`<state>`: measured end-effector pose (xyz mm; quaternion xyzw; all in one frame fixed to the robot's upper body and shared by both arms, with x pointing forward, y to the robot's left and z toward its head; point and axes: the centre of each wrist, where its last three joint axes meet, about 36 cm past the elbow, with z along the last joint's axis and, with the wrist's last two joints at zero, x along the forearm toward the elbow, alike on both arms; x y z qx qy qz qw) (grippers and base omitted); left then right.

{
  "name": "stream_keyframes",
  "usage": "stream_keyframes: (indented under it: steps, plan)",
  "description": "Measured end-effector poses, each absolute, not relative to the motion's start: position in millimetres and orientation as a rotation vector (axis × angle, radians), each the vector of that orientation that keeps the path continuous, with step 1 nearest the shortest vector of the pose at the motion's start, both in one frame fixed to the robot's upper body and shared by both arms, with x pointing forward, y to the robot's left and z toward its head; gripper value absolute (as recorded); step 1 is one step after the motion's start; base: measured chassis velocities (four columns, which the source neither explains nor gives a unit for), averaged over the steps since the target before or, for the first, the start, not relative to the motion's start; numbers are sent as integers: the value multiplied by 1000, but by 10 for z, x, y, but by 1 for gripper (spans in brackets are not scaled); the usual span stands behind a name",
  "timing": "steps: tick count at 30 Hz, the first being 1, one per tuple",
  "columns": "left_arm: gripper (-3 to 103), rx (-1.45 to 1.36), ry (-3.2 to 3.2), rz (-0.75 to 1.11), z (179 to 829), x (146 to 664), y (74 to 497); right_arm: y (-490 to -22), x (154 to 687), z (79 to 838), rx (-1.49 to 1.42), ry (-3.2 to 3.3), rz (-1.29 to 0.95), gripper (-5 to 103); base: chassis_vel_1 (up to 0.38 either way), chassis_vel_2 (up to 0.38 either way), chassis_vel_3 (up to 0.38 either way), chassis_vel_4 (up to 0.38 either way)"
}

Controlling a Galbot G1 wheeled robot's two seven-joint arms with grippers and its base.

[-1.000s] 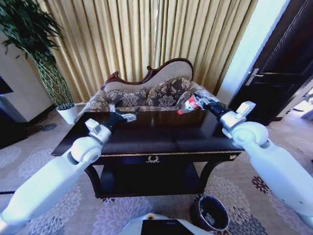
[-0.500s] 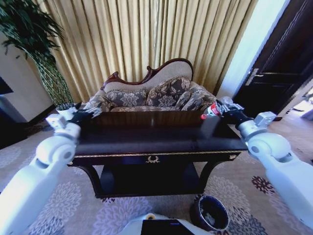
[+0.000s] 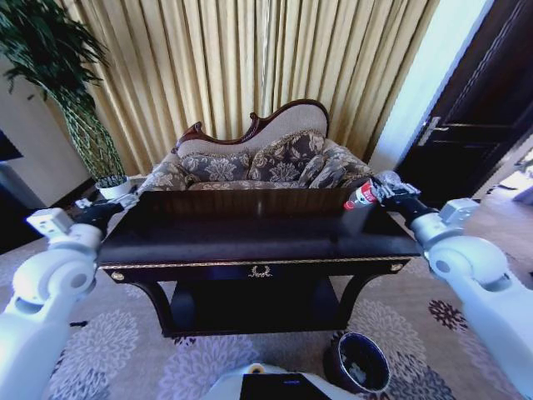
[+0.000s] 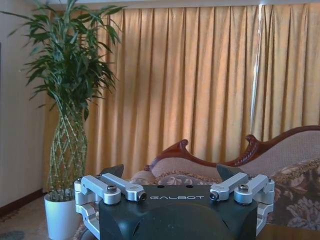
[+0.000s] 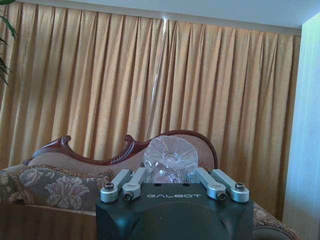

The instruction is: Move to the front of the table and place the trash on the table into the trash bin.

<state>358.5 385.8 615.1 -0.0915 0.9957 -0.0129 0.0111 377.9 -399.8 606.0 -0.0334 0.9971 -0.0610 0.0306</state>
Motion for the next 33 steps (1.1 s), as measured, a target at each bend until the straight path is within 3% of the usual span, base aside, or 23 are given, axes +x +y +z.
stream_keyframes:
  steps: [33]
  plan:
    - [100,-193,3099,-49,6159,3594,3683,-3947,3577,6118,-108,3072,-200,28,39,-36,-34,36]
